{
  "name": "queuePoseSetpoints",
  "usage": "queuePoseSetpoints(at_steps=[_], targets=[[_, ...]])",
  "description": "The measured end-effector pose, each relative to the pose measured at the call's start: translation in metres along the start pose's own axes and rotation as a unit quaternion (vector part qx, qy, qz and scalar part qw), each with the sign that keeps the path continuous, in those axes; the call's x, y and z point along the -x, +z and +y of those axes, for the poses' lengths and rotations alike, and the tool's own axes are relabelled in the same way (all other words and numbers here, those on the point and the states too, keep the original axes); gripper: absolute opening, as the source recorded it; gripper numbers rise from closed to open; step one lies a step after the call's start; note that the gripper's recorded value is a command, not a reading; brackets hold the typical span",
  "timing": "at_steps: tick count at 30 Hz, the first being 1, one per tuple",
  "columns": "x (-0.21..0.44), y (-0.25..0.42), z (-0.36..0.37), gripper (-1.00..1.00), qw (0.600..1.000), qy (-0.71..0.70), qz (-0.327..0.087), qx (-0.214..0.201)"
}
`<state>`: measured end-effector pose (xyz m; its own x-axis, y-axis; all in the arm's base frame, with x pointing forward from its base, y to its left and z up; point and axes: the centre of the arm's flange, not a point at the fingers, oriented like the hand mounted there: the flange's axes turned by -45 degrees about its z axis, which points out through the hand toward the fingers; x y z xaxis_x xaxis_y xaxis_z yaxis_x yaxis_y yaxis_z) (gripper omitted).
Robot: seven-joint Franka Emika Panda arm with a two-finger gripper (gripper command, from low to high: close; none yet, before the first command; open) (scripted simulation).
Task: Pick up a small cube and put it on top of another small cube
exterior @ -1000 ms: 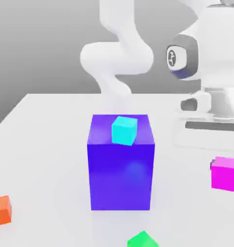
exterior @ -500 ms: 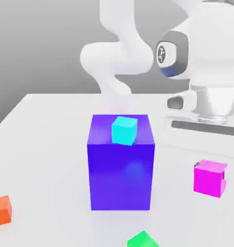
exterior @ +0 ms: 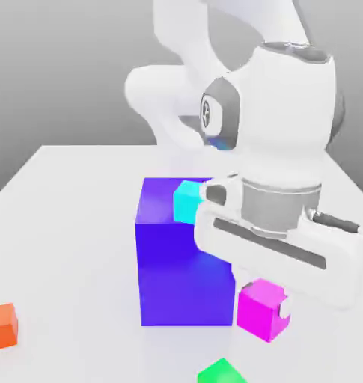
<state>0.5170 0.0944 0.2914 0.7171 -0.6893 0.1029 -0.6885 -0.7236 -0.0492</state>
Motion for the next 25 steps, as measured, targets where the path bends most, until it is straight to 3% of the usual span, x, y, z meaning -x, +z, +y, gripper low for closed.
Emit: queuePoseSetpoints(at_steps=[10,14,15,21,25], targets=[[-0.02,0.047,0.025,-1.0,0.998,0.041,-0.046,0.025],[-0.017,0.097,0.028,-1.0,0.997,0.044,-0.051,0.025],[-0.016,0.108,0.029,1.0,0.997,0.044,-0.05,0.026],[-0.015,0.113,0.03,1.0,0.997,0.044,-0.05,0.026],[-0.02,0.074,0.027,1.0,0.997,0.044,-0.052,0.026]])
